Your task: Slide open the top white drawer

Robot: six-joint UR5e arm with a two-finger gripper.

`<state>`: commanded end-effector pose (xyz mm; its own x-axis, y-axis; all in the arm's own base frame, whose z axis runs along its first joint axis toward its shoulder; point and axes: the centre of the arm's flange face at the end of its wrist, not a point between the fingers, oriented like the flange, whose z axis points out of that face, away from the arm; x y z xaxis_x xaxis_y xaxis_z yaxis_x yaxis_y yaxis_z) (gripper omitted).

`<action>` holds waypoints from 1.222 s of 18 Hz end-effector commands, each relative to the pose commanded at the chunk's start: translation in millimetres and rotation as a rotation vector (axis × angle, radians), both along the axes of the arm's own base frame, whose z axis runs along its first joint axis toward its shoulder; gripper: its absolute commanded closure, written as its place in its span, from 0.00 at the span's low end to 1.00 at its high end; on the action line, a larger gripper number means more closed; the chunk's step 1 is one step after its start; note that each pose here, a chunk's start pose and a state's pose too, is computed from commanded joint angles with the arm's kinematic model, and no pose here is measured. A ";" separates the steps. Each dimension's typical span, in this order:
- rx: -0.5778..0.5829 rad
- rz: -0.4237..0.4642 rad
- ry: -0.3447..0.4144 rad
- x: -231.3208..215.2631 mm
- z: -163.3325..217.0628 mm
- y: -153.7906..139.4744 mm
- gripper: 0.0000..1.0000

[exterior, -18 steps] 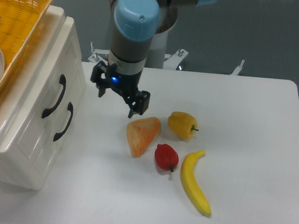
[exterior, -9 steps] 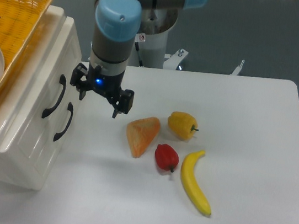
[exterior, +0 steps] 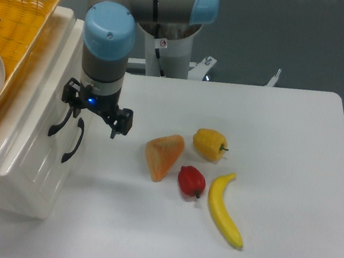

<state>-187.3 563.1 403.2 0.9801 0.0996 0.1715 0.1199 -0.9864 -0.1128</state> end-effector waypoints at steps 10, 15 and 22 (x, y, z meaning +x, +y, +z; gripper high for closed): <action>-0.016 0.087 -0.154 -24.6 -5.6 -13.9 0.00; -0.016 0.099 -0.218 -24.1 -12.3 -12.2 0.00; -0.016 0.096 -0.240 -21.3 -17.0 -8.8 0.00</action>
<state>-208.6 554.4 386.1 0.8975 0.1945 0.3957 0.2344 -0.9706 -0.0546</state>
